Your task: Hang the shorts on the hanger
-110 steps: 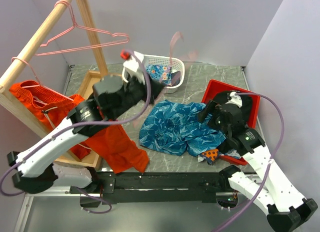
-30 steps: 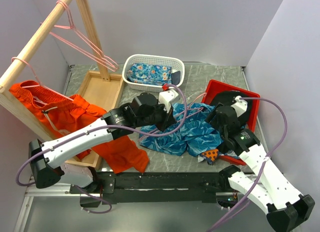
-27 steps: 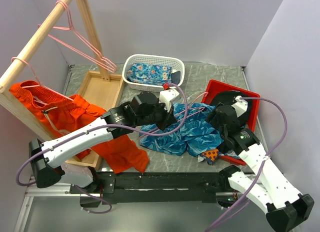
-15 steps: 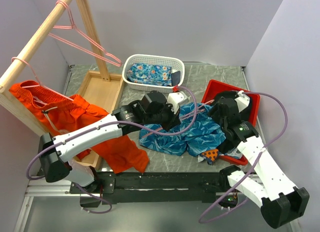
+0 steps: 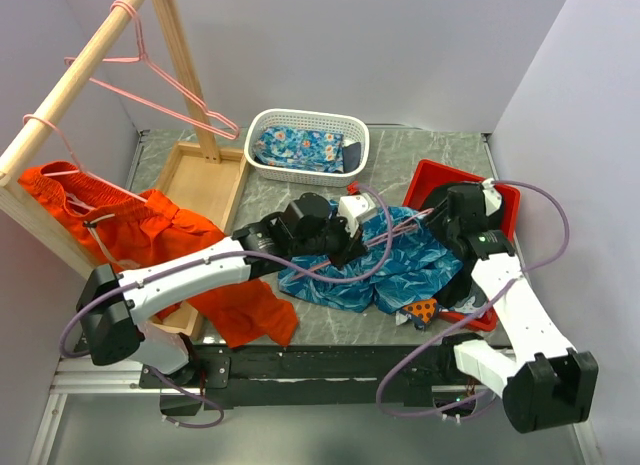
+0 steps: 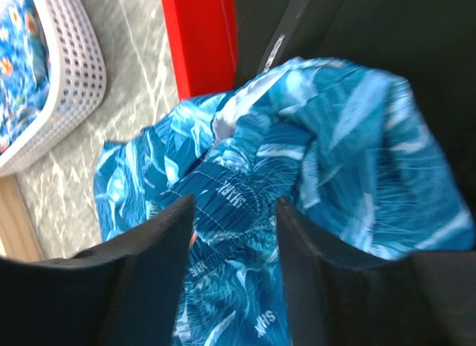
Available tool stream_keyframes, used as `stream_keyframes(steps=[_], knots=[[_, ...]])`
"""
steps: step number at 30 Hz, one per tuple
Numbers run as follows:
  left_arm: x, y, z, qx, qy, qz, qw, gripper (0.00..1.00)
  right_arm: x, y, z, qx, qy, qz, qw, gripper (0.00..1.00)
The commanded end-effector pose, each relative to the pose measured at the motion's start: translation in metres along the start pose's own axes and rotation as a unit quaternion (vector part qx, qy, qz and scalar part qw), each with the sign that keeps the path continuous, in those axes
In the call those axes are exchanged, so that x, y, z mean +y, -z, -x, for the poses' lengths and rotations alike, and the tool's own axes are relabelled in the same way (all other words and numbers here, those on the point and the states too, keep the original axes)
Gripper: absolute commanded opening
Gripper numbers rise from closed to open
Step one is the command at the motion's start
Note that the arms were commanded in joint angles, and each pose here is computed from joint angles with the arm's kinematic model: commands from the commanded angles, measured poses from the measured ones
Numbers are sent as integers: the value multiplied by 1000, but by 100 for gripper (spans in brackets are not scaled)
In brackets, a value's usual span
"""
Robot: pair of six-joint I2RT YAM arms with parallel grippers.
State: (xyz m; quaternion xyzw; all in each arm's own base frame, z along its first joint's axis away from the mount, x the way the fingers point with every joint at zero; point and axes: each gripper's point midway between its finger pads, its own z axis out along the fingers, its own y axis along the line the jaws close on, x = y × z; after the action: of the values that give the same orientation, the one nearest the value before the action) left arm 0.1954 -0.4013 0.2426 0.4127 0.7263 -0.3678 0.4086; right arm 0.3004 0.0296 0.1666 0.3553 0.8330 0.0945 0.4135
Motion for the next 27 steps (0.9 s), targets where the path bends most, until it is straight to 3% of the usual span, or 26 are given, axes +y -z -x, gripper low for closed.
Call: stream_keyframes(steps=[1, 5, 9, 18, 22, 27], knots=[[-11, 2, 38, -83, -15, -27, 996, 1, 22, -5, 4, 10, -19, 35, 999, 53], [-9, 5, 38, -110, -13, -22, 994, 1, 23, -13, -1, 23, -21, 33, 999, 50], [-7, 6, 44, -130, -10, -15, 991, 1, 40, -10, -1, 40, -19, 67, 997, 30], [-4, 42, 89, -255, -12, 32, 966, 1, 104, 37, 19, 64, 16, 188, 980, 6], [-3, 54, 104, -295, -13, 53, 954, 1, 130, 66, 34, 55, 33, 230, 971, 1], [-11, 69, 126, -350, -9, 59, 935, 1, 179, 116, 41, 61, 72, 309, 947, 0]])
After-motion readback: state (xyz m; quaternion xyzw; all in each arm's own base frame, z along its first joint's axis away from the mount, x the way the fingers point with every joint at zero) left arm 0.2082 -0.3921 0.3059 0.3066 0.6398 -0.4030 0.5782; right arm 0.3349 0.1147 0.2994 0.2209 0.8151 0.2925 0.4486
